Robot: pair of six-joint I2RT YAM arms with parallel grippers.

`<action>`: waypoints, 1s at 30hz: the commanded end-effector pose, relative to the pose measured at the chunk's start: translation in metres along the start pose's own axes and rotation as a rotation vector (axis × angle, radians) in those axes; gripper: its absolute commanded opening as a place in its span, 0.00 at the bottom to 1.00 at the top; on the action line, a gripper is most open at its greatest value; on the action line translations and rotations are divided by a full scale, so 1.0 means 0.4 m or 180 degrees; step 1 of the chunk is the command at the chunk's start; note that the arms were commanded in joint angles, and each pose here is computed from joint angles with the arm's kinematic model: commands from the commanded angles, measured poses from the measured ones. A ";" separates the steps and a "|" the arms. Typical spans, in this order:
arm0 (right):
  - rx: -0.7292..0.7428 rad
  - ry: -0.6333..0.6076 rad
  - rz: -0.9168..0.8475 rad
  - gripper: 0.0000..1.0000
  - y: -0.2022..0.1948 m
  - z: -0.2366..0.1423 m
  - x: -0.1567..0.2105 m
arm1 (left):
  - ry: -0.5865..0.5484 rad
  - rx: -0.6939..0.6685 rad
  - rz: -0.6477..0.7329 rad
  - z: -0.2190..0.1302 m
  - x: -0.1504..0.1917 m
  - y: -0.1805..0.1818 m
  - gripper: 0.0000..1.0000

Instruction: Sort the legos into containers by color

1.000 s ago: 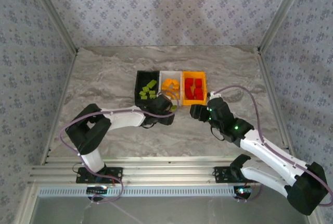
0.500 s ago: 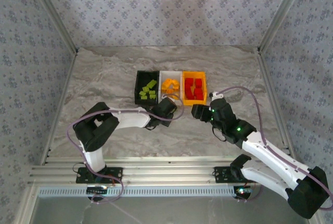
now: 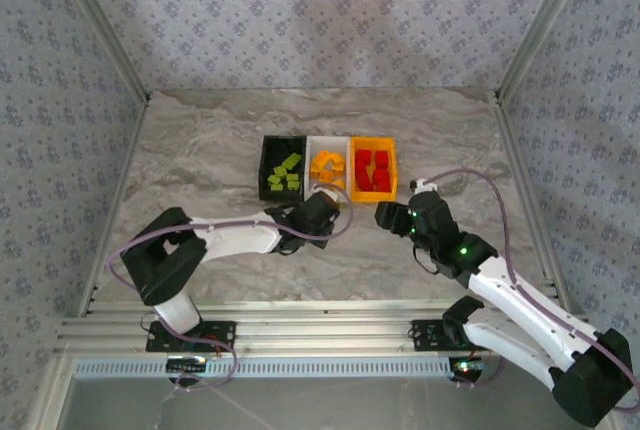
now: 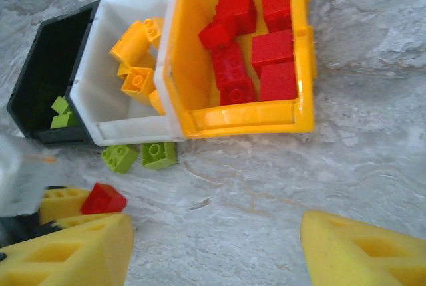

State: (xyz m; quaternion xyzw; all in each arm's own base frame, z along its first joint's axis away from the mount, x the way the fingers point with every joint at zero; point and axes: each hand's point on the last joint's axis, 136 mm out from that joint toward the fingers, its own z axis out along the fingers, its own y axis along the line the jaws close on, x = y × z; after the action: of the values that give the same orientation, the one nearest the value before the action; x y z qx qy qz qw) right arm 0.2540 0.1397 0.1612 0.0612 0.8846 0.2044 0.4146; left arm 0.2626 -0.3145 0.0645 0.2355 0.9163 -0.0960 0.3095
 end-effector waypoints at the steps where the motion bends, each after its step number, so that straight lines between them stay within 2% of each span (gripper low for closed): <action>1: 0.0306 0.0038 0.0105 0.69 -0.065 -0.004 0.023 | -0.0244 0.0234 -0.0107 -0.063 -0.125 -0.052 0.29; 5: 0.0385 0.0021 0.0165 0.69 -0.088 0.003 0.028 | -0.0384 0.0425 -0.0124 -0.055 -0.252 -0.100 0.31; 9: 0.0431 0.0097 0.0168 0.69 -0.099 0.013 0.043 | -0.0382 0.0527 -0.0175 0.003 -0.353 -0.120 0.31; 15: 0.0476 0.0149 0.0158 0.69 -0.110 0.030 0.058 | -0.0267 0.0439 -0.0207 0.111 -0.437 -0.118 0.31; 19: 0.0455 0.0160 0.0174 0.69 -0.109 0.037 0.063 | -0.0296 0.0432 -0.0257 0.143 -0.478 -0.124 0.32; 20: 0.0437 0.0158 0.0178 0.69 -0.106 0.037 0.061 | -0.0290 0.0437 -0.0265 0.148 -0.487 -0.127 0.36; 23: 0.0417 0.0164 0.0169 0.69 -0.102 0.037 0.059 | -0.0308 0.0485 -0.0302 0.148 -0.508 -0.140 0.62; 24: 0.0414 0.0168 0.0158 0.70 -0.100 0.037 0.059 | -0.0329 0.0505 -0.0310 0.139 -0.514 -0.144 0.68; 30: 0.0342 0.0198 0.0125 0.72 -0.088 0.040 0.058 | -0.0586 0.0706 -0.0316 0.013 -0.547 -0.168 0.77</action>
State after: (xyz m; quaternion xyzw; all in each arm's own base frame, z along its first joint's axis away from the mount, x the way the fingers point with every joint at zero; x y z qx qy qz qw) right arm 0.2506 0.1166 0.1186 0.0975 0.9071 0.1602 0.3769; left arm 0.4026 -0.4558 0.1414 0.2094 0.8989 -0.1933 0.3328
